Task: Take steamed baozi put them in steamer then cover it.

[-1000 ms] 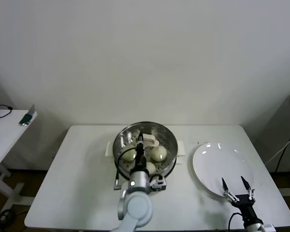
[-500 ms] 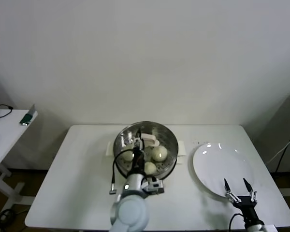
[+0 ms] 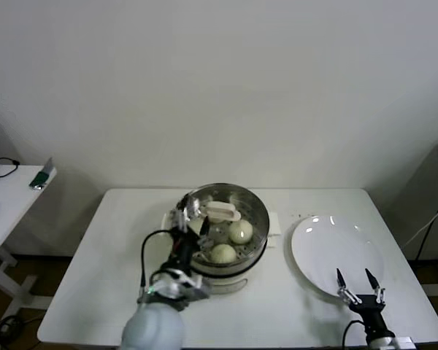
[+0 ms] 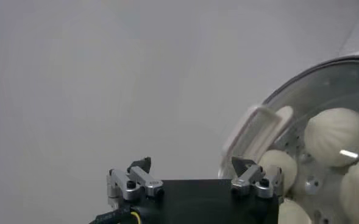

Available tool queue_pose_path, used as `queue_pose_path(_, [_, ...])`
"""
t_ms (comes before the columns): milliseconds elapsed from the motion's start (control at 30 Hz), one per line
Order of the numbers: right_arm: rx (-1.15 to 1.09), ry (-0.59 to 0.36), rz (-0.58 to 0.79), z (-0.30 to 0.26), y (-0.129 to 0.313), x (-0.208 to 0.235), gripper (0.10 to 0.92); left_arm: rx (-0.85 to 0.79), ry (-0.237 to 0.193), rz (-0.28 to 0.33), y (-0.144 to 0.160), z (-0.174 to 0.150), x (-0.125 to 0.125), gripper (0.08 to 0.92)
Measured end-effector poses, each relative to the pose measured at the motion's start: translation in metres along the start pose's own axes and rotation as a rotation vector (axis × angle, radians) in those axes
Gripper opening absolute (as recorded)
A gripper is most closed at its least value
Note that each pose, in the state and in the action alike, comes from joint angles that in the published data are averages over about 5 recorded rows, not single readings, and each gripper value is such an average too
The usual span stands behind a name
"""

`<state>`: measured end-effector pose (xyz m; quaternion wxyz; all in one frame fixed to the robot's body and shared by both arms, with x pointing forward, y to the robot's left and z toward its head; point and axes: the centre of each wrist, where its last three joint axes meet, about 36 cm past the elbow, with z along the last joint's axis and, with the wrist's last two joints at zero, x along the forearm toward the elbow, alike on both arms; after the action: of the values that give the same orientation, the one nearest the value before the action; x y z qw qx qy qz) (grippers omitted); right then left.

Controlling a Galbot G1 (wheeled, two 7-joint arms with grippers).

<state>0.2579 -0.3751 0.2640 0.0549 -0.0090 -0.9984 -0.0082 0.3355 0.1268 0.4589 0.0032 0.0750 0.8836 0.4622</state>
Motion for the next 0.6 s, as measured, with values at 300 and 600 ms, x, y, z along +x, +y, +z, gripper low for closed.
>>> queue_pose_path(300, [0.010, -0.020, 0.006, -0.001, 0.002, 0.001, 0.823, 0.394, 0.078, -0.034, 0.046, 0.109, 0.017, 0.823])
queue_pose_path(600, [0.010, -0.027, 0.007, 0.002, 0.003, 0.002, 0.823, 0.688, 0.098, -0.121, 0.042, 0.192, 0.048, 0.823])
